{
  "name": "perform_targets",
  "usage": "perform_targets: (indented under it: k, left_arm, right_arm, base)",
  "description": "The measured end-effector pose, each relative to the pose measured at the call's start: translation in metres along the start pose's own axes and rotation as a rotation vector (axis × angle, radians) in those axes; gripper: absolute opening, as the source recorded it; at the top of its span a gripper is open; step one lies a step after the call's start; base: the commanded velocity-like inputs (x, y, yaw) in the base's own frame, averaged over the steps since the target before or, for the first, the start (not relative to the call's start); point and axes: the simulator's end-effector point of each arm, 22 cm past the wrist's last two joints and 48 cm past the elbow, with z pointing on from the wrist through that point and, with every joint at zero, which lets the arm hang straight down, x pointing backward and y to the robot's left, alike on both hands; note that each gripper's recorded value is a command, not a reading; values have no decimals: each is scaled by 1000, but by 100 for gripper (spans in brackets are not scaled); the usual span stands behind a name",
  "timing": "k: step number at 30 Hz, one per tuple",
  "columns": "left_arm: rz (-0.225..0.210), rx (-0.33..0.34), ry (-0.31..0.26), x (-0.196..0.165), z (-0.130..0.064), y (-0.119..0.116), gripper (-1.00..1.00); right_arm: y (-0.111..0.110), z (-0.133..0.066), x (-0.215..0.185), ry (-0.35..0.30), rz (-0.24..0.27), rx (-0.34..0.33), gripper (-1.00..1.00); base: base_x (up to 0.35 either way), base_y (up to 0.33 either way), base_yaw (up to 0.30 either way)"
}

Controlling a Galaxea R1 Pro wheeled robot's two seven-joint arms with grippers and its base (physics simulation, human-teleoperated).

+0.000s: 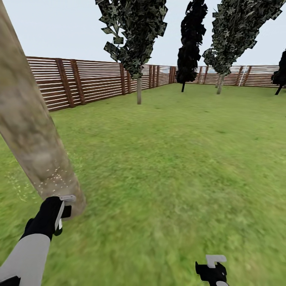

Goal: In the garden, pick up the pesticide atomizer on the floor and spray pesticide onto both trees until each tree trunk is fully covered.

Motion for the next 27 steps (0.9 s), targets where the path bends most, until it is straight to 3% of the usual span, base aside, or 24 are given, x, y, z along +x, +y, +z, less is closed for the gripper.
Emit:
perform_targets:
  k: [10,21,25,27]
  left_arm:
    - [-8,13,-7,-3,-3,-6,-100]
    - [-11,16,-17,-10,-5,-8,-100]
    - [-13,22,-21,-14,-7,-11,-100]
    - [-25,35,-52,-36,-18,-17,-100]
  right_arm:
    - [0,0,0,0,0,0,100]
    - [0,0,0,0,0,0,100]
    - [0,0,0,0,0,0,100]
    - [0,0,0,0,0,1,100]
  base:
    - [235,-197,261]
    - [167,-236,28]
    - [159,-240,229]
    - [160,-240,272]
